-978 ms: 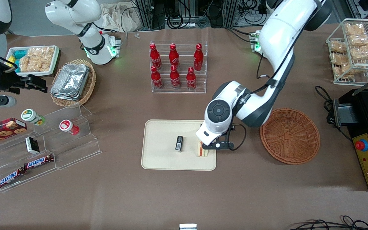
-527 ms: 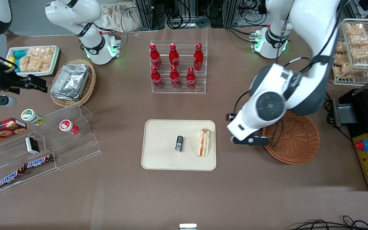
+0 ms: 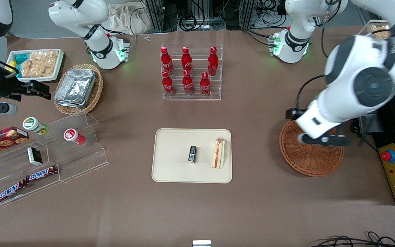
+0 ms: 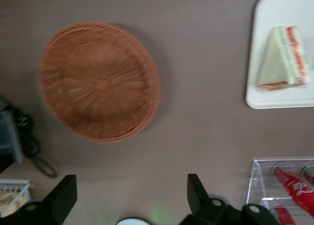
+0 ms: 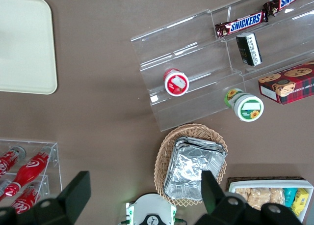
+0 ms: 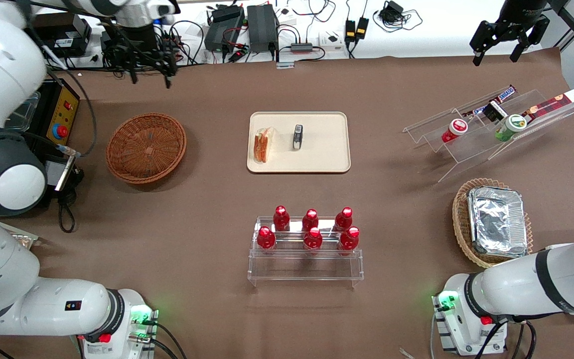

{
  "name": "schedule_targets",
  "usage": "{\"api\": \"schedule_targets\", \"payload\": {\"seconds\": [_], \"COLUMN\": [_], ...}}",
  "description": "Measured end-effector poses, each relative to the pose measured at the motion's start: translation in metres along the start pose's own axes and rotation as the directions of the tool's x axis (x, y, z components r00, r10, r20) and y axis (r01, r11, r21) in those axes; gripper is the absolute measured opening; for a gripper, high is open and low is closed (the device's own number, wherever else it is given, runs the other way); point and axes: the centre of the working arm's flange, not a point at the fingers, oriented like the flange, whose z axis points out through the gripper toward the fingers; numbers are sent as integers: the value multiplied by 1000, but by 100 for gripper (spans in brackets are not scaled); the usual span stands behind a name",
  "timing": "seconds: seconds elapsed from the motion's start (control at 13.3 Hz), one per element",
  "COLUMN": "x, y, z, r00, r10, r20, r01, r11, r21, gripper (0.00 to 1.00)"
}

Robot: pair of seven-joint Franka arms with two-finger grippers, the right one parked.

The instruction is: Place sandwich from basket to tray

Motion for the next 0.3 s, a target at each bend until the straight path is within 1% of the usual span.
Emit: {"api": "schedule_targets", "payload": {"seconds": [0.3], "x": [-14], "y": [-91], "z": [-23], "r00": [999], "r10": [-44], "r20": [-11], "r01": [44], "r11": [999], "r21": [-17], "gripper": [100]}}
